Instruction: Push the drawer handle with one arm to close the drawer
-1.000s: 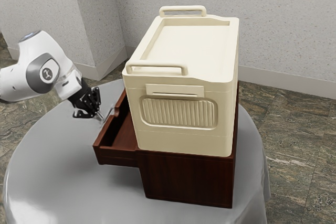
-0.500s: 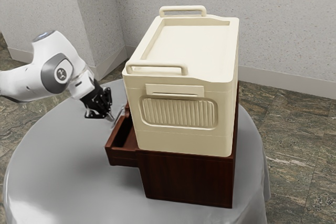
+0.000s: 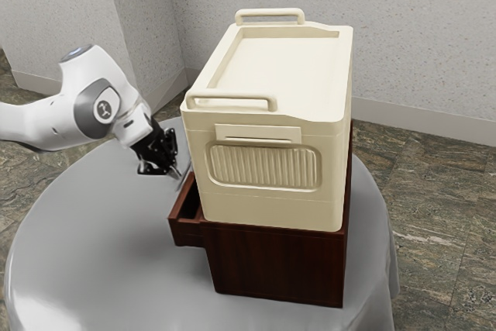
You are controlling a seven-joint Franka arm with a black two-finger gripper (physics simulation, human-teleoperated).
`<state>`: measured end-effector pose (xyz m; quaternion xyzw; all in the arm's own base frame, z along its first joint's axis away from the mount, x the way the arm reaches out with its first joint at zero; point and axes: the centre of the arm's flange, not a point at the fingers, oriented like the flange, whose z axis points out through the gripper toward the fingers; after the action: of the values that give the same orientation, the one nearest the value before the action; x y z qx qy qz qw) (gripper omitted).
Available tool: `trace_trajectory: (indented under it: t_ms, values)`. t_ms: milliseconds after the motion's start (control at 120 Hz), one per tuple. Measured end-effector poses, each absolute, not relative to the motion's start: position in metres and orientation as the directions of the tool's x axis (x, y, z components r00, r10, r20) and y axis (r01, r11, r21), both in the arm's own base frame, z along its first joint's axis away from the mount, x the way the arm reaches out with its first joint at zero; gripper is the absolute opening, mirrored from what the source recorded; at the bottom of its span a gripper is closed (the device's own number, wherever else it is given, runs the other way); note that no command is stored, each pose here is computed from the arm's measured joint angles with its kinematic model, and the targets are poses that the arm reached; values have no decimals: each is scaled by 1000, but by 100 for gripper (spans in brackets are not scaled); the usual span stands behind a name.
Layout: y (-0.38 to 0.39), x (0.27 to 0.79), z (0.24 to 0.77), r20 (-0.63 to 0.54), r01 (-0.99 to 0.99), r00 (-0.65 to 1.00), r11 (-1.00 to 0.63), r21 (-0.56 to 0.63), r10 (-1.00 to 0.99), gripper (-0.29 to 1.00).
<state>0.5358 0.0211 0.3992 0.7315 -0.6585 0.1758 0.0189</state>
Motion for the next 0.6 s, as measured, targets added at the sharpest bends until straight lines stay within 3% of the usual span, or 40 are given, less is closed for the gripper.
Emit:
trace_trajectory:
  t_ms: [600]
  values:
    - [1, 543, 400, 289, -969, 69, -133, -208, -955, -8]
